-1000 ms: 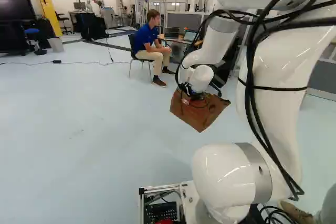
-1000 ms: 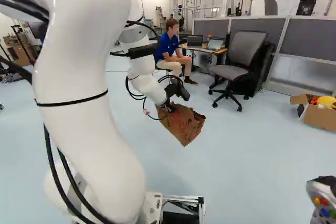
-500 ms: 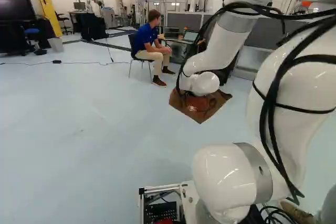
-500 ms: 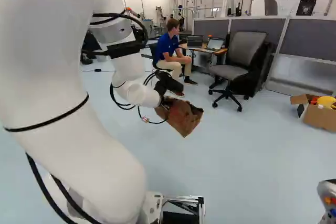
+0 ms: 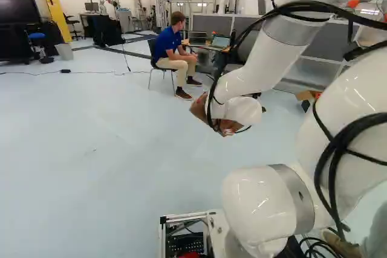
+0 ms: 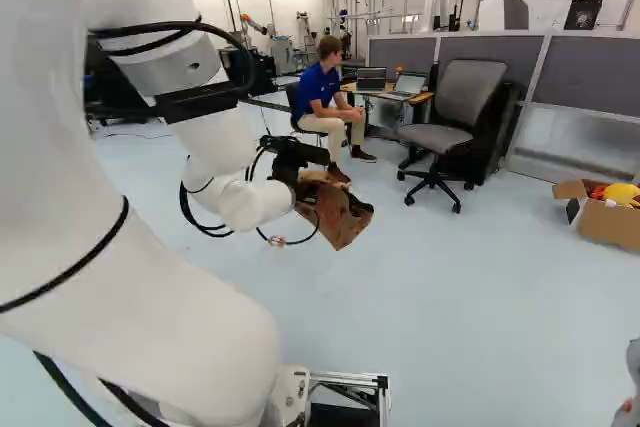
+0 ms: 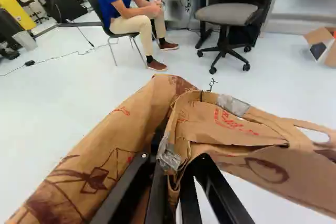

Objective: Pick up the grocery bag from the ground

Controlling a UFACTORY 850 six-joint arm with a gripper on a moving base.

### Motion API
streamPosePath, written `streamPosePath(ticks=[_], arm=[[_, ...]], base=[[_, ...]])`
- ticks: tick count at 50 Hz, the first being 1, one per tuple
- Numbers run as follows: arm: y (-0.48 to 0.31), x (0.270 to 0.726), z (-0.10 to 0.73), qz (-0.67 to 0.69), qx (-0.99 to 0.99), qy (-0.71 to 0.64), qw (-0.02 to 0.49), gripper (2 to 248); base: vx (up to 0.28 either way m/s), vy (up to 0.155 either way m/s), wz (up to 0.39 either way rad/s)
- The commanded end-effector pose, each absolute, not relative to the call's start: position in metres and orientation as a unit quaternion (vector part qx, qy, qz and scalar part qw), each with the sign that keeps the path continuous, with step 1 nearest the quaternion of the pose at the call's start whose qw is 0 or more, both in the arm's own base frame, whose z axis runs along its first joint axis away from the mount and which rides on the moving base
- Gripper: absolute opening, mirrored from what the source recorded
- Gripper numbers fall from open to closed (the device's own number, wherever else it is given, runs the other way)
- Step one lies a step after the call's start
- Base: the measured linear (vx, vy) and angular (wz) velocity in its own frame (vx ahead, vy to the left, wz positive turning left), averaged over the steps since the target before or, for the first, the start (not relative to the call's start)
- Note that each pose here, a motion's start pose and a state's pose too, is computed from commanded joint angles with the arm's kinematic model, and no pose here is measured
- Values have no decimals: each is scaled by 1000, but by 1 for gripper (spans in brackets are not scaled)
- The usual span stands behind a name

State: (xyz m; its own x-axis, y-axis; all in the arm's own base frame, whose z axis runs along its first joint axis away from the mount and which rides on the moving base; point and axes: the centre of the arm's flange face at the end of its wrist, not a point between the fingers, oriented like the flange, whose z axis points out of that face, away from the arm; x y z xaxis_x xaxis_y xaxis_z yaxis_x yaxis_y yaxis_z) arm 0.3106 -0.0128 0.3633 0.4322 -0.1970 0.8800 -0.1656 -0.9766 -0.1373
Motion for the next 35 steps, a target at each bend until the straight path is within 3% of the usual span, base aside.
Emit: streamPosePath(ticks=[35], arm=[[-1, 274, 366, -576, -817, 8, 1, 23]], base=[[0, 0, 0]])
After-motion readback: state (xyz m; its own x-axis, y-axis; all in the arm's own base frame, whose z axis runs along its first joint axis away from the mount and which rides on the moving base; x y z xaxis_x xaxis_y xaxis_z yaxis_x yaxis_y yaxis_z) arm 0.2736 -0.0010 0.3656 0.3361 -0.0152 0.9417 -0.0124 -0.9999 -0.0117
